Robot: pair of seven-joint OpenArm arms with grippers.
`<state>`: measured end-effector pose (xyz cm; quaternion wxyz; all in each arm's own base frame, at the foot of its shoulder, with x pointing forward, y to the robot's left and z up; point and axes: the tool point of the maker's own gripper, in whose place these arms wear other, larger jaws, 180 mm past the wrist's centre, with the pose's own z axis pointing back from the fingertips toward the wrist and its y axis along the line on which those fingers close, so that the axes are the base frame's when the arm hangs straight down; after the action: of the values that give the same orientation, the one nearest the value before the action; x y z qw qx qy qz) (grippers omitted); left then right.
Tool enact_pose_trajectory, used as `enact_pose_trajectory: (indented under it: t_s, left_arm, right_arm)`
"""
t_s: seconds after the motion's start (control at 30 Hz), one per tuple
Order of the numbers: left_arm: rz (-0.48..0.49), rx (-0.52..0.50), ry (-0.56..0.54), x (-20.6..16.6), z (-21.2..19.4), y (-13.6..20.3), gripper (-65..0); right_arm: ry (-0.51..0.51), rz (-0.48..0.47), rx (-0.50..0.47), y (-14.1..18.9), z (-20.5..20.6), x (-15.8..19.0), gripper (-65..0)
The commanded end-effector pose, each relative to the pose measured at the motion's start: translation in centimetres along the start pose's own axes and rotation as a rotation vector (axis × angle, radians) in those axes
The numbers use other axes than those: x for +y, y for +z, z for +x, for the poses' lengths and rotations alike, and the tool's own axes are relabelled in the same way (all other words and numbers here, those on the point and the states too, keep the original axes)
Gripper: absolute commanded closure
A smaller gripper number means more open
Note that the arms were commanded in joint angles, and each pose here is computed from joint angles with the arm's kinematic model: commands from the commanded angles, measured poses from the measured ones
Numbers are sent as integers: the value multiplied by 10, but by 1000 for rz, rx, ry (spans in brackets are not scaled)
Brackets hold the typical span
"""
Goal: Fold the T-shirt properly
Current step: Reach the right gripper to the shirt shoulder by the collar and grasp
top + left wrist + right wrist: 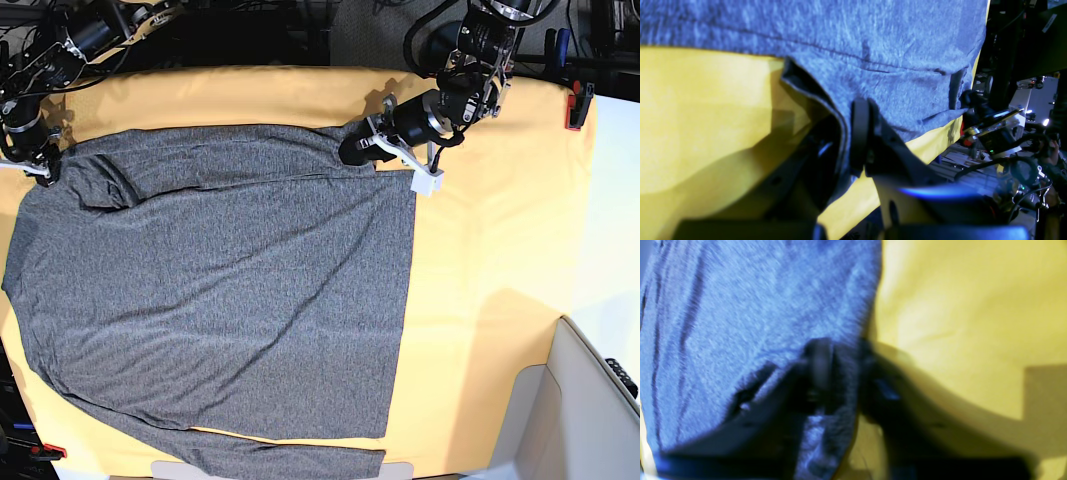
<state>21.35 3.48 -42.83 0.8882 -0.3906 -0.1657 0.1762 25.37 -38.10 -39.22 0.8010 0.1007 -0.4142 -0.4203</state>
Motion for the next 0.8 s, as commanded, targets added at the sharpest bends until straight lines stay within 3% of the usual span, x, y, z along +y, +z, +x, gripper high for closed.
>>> enact_pose_trajectory:
  t_s: [0.0, 0.23, 0.43, 0.77]
  left_arm:
    - [34, 39, 25, 12, -12, -2, -2]
    - [13, 23, 7, 2, -7, 1, -2]
    - [-36, 3, -25, -18, 0, 6, -2]
    - [-133, -60, -153, -69, 36, 17, -2]
  right_arm:
    - [27, -24, 72, -1, -13, -2, 0]
    - [69, -28, 101, 0, -21, -2, 0]
    - [92, -26, 68, 5, -9, 2, 0]
    - [146, 73, 24, -9, 12, 56, 0]
